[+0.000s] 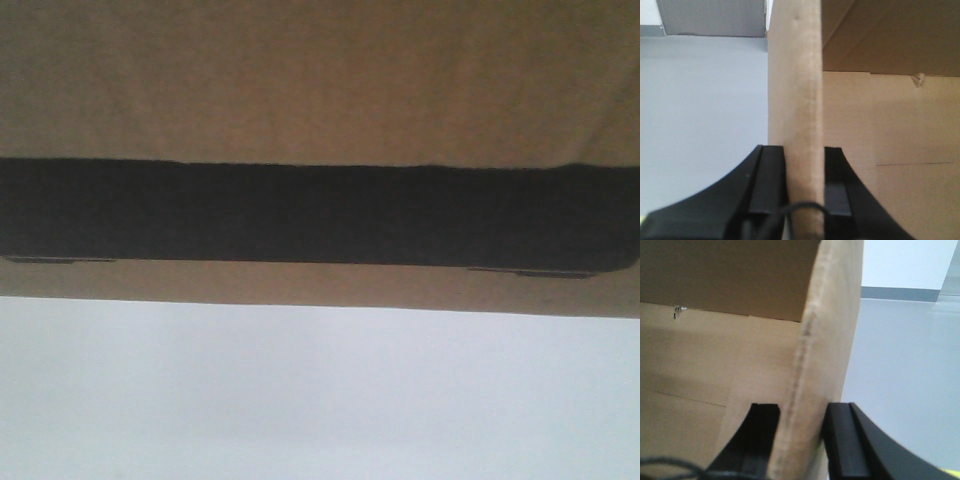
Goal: Grab box from left shelf to table start
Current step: 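Hold the box with both grippers while the base turns away, then carry the box with both grippers while driving to the white table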
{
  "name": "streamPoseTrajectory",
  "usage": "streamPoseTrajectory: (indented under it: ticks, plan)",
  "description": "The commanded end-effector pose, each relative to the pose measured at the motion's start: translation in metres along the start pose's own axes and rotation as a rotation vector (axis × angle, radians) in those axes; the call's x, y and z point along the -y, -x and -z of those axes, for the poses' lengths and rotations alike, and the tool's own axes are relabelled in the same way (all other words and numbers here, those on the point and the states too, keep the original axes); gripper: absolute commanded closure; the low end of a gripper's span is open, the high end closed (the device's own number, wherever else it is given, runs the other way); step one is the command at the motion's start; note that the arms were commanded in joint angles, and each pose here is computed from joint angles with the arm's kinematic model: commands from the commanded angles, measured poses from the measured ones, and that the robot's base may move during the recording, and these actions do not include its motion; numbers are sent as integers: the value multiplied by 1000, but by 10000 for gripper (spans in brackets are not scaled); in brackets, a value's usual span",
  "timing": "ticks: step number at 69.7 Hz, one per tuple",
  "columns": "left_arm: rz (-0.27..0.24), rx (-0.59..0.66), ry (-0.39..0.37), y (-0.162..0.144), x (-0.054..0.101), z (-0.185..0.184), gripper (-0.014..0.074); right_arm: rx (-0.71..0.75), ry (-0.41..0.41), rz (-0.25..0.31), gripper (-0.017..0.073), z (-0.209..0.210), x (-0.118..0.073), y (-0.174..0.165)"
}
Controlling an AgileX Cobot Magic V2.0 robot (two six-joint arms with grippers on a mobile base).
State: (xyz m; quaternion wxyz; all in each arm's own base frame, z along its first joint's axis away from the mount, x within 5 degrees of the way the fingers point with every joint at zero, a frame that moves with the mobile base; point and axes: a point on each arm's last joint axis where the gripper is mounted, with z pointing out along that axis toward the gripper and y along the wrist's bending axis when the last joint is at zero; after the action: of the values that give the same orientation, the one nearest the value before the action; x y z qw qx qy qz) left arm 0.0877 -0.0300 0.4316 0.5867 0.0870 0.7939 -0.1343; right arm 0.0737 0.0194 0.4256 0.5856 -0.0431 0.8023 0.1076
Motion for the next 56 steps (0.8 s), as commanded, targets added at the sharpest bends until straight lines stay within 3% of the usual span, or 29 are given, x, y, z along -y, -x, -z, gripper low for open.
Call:
streamPoseTrajectory:
  ticks: [1,56]
  plan:
    - [99,193,-113,24,11,13,697,175,25,2,503,7,-4,22]
    - [99,193,-113,24,11,13,697,169,25,2,503,6,-3,22]
